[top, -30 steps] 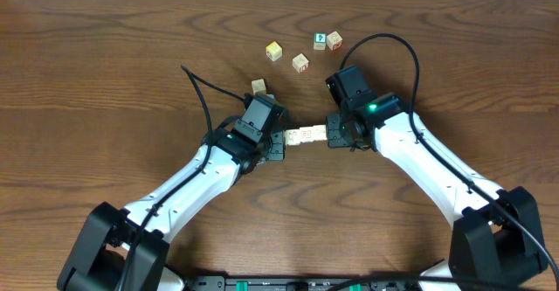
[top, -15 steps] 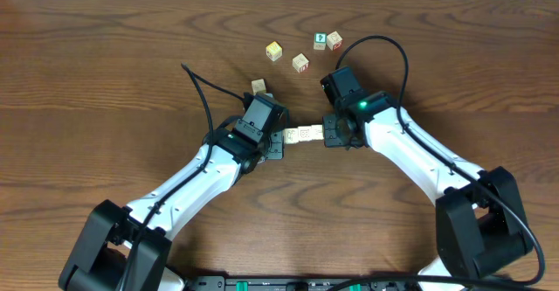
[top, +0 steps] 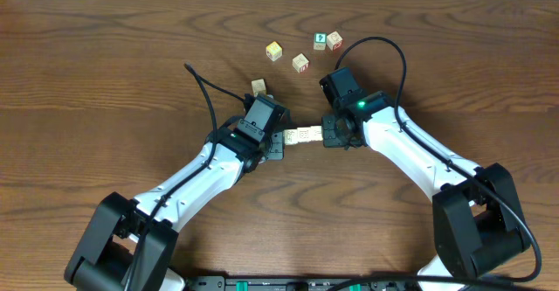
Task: Lift 5 blocks
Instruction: 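Lower the squeezed block row back onto the table with both grippers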
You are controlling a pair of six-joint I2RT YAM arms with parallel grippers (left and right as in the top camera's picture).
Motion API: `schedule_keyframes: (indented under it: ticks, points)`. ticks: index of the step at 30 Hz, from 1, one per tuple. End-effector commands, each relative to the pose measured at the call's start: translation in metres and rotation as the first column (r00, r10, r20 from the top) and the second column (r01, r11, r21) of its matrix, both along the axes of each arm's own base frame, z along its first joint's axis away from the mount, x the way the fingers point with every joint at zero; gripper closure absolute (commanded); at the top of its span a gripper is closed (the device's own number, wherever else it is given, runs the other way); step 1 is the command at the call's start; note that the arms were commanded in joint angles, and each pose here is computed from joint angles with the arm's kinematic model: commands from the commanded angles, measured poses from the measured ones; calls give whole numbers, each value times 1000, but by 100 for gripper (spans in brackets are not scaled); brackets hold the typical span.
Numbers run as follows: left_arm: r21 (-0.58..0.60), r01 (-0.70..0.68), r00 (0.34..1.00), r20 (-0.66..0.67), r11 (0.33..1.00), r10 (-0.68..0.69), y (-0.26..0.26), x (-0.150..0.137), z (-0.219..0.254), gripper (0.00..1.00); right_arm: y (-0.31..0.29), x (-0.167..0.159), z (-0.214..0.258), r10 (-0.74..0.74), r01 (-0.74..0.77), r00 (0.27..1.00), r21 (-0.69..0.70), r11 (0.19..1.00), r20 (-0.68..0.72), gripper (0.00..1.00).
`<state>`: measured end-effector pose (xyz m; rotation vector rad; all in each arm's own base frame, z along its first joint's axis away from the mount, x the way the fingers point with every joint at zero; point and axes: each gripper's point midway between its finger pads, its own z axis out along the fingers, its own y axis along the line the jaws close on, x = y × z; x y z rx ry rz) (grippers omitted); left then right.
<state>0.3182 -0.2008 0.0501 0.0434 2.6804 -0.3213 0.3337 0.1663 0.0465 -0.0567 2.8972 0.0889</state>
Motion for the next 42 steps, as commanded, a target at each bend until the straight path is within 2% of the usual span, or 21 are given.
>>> schedule_keyframes:
  ticks: [1, 5, 11, 29, 42]
  points:
    - [-239, 208, 978, 22, 948, -209, -73, -18, 33, 93, 90, -43, 16, 204, -145, 971, 374, 916, -125, 99]
    - [-246, 212, 977, 19, 946, -214, -75, -20, 33, 93, 97, -48, 20, 208, -127, 966, 426, 896, -152, 99]
    - [-247, 213, 976, 20, 945, -215, -75, -19, 33, 93, 95, -44, 20, 190, -108, 970, 432, 896, -152, 99]
    - [-248, 198, 979, -8, 948, -206, -79, -15, 15, 93, 87, -36, 13, 164, -107, 979, 386, 916, -119, 99]
    - [-241, 205, 975, -31, 949, -219, -87, -18, -4, 93, 88, -42, -16, 171, -105, 973, 358, 928, -158, 99]
